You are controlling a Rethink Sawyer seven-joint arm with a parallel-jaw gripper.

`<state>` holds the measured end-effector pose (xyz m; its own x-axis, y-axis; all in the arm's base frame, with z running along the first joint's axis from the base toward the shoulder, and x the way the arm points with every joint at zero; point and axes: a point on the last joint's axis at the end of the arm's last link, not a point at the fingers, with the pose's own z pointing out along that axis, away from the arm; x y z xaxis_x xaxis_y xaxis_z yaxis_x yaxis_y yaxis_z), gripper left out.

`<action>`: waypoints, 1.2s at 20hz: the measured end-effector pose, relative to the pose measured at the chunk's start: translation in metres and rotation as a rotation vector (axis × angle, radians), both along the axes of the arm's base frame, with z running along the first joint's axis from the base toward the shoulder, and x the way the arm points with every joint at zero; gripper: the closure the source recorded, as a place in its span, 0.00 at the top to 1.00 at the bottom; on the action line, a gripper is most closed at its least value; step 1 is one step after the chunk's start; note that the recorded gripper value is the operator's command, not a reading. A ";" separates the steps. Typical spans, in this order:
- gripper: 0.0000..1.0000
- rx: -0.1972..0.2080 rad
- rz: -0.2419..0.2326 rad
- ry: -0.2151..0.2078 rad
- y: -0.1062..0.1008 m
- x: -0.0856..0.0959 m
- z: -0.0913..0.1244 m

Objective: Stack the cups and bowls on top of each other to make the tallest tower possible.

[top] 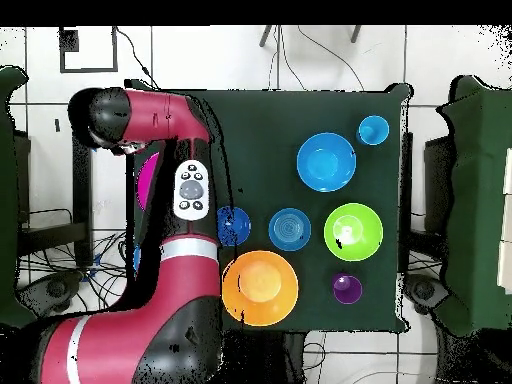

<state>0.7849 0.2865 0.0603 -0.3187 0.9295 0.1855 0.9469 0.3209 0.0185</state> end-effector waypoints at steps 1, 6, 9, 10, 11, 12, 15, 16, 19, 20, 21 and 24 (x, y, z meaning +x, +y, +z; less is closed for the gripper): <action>1.00 0.003 -0.056 0.021 -0.001 0.004 -0.002; 1.00 -0.007 -0.333 0.083 -0.006 0.024 -0.020; 1.00 -0.017 -0.428 0.083 -0.005 0.031 -0.040; 1.00 -0.019 -0.432 0.083 -0.005 0.031 -0.044; 1.00 -0.025 -0.434 0.082 -0.005 0.030 -0.053; 1.00 -0.029 -0.432 0.082 -0.004 0.029 -0.059; 1.00 -0.040 -0.427 0.087 -0.002 0.023 -0.074; 1.00 -0.041 -0.426 0.088 -0.002 0.023 -0.075; 1.00 -0.051 -0.416 0.096 0.003 0.017 -0.081; 1.00 -0.054 -0.414 0.098 0.005 0.015 -0.081; 1.00 -0.057 -0.413 0.100 0.007 0.013 -0.081; 1.00 -0.063 -0.414 0.107 0.008 0.008 -0.079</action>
<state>0.7928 0.2949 -0.0189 0.1014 0.9856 0.1355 0.9916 -0.0891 -0.0940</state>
